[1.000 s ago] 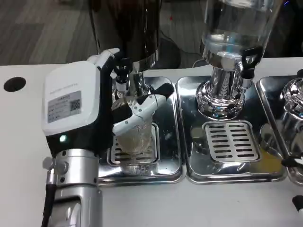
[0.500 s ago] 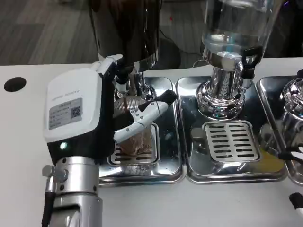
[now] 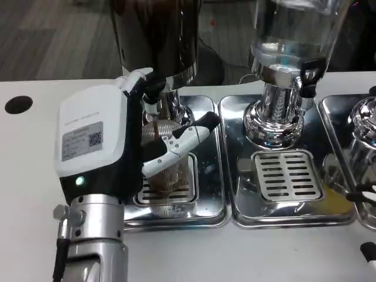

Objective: Grasp the cup under the faucet to collect the drink, then remove the cup.

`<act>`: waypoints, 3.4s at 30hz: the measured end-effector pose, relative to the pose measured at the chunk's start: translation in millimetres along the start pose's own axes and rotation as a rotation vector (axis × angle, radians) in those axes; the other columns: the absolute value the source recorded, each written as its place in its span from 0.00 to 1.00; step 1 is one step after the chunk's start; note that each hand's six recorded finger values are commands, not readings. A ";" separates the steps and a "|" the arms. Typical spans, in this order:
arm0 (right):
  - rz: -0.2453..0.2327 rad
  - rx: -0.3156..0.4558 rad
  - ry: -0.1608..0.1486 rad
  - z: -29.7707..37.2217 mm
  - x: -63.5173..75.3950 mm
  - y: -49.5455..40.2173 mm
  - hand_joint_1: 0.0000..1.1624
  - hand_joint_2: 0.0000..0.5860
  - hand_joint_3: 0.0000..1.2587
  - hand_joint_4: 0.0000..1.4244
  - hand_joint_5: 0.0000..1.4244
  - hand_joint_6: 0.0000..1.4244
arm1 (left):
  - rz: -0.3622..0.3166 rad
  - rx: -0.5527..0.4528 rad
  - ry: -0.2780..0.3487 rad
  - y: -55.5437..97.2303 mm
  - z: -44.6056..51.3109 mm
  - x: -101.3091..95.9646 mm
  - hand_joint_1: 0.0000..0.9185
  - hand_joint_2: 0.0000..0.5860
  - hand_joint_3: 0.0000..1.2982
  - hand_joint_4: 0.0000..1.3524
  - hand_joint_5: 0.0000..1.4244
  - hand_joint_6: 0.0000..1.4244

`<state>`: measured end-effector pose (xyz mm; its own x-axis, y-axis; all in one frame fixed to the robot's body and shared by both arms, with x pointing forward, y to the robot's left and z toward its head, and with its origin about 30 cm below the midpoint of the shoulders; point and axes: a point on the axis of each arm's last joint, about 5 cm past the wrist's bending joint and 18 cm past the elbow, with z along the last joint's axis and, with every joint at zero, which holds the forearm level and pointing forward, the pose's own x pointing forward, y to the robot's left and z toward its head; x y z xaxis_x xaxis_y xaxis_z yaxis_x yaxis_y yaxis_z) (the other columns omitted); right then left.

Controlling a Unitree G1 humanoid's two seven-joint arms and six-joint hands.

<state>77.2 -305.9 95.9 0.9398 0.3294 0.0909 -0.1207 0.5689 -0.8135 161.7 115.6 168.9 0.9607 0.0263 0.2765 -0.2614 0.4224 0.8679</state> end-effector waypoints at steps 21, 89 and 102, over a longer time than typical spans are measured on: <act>-0.002 0.020 0.015 -1.4 -2.4 2.2 0.40 0.67 0.18 0.09 0.05 0.00 | 0.000 -0.001 0.000 -1.9 0.4 0.2 0.07 0.11 0.30 0.26 0.53 0.64; 0.150 0.397 -0.066 18.2 62.8 15.2 0.47 0.27 0.13 0.07 0.09 0.05 | -0.249 0.274 0.085 28.7 -55.7 -92.9 0.00 0.05 0.14 0.06 0.14 0.29; 0.192 0.449 -0.063 32.3 112.2 27.0 0.51 0.20 0.07 0.09 0.10 0.07 | -0.298 0.237 0.094 26.8 -55.6 -112.5 0.00 0.06 0.15 0.06 0.14 0.29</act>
<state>169.0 -229.1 102.6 0.8674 0.4975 0.0097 -0.4291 0.7576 -0.4919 51.9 174.3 138.2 0.9993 0.0213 -0.0312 0.0262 0.2037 0.9787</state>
